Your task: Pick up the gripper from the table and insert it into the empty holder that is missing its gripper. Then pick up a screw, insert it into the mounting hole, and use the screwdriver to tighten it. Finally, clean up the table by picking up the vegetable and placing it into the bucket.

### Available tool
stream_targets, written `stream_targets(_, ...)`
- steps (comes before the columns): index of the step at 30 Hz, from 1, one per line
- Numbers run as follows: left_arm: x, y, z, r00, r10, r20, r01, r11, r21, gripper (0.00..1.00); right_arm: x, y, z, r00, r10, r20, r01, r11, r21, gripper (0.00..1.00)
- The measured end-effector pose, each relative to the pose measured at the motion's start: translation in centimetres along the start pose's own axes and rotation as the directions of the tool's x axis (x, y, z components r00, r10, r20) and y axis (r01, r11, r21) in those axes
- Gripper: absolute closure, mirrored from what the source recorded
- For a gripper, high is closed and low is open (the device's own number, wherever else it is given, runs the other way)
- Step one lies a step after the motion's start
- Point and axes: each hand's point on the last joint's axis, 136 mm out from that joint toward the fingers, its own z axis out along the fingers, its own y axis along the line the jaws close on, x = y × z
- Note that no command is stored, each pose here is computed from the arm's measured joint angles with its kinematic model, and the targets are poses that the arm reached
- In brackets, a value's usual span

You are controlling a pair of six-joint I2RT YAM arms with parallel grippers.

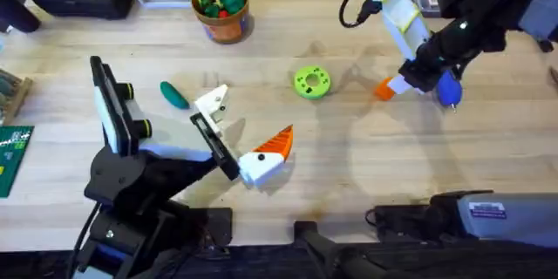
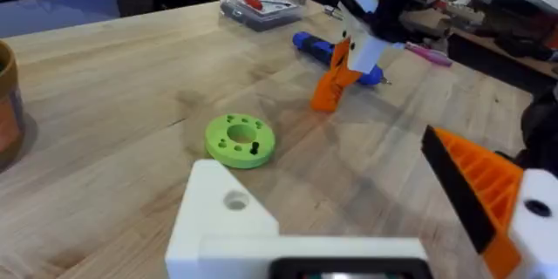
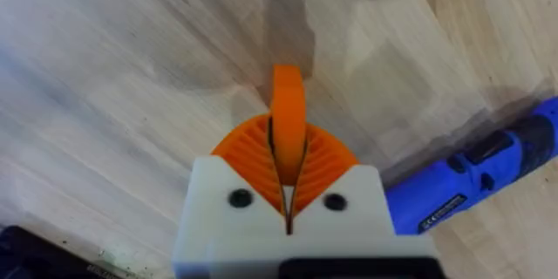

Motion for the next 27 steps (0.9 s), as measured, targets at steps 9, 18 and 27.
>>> stream_targets(9, 0.0, 0.0, 0.0, 1.000, 0.000, 0.000, 0.000, 1.000, 0.000, 0.015, -0.2, 0.1, -3.2, 0.992, 0.098, 0.073, -0.102, 0.993, 0.055, 0.990)
stream_targets(18, 0.0, 0.0, 0.0, 1.000, 0.000, 0.000, 0.000, 1.000, 0.000, 0.015, -0.6, 1.6, -12.7, 0.907, 0.163, 0.388, -0.235, 0.961, 0.146, 0.991)
stream_targets(27, 0.0, 0.0, 0.0, 1.000, 0.000, 0.000, 0.000, 1.000, 0.000, 0.015, -4.8, 4.5, -15.7, 0.664, 0.323, 0.675, -0.271, 0.945, -0.186, 0.992)
